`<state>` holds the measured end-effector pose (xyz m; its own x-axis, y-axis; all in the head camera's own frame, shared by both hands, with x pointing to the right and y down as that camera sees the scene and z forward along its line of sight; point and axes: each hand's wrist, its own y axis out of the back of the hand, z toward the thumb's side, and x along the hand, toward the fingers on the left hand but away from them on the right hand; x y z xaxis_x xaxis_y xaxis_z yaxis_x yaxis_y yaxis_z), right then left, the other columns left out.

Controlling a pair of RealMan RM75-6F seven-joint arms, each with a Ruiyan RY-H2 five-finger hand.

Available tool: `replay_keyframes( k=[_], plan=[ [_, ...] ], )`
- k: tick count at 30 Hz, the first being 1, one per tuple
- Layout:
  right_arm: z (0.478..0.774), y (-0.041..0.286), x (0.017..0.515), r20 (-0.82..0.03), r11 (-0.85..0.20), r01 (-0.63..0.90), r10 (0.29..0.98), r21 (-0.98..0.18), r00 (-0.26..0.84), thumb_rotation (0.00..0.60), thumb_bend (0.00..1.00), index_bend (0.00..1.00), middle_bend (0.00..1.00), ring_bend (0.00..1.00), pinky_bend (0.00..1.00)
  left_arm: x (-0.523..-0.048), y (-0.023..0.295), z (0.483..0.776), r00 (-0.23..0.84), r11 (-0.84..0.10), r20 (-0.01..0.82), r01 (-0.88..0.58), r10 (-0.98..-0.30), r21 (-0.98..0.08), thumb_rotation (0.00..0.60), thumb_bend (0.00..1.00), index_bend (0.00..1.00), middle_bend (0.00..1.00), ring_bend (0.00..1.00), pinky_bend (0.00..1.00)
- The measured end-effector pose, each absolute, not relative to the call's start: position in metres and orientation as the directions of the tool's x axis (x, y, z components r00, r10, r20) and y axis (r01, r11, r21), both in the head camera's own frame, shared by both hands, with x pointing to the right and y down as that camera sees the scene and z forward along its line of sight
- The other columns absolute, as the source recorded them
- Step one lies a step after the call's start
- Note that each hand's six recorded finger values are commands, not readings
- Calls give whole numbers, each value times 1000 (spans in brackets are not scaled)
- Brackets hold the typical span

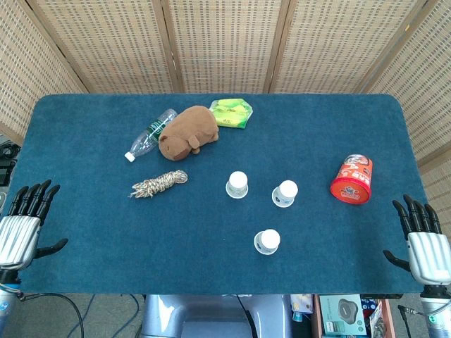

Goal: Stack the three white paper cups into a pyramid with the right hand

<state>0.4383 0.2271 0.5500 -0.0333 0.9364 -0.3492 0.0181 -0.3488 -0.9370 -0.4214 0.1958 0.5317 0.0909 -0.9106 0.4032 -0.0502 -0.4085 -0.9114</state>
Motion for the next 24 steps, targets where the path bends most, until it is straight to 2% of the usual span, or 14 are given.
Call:
replay_keyframes(
  k=[8,13,24],
  plan=[
    [549,222,435,-340,-339,34,940,-940,-25,600,0,0,0,0,0,-419,197,527,105,-395,389,-53,-915,-917,600,132,0,0,0,0],
    [554,206,420,-348,-349,81,937,-933,37,600,0,0,0,0,0,-419,193,528,106,-381,375,-53,-921,-923,600,133,0,0,0,0],
    [580,123,332,-413,-468,147,862,-872,293,600,0,18,61,0,1,-420,188,534,94,-370,365,-44,-926,-928,600,133,0,0,0,0]
  ],
)
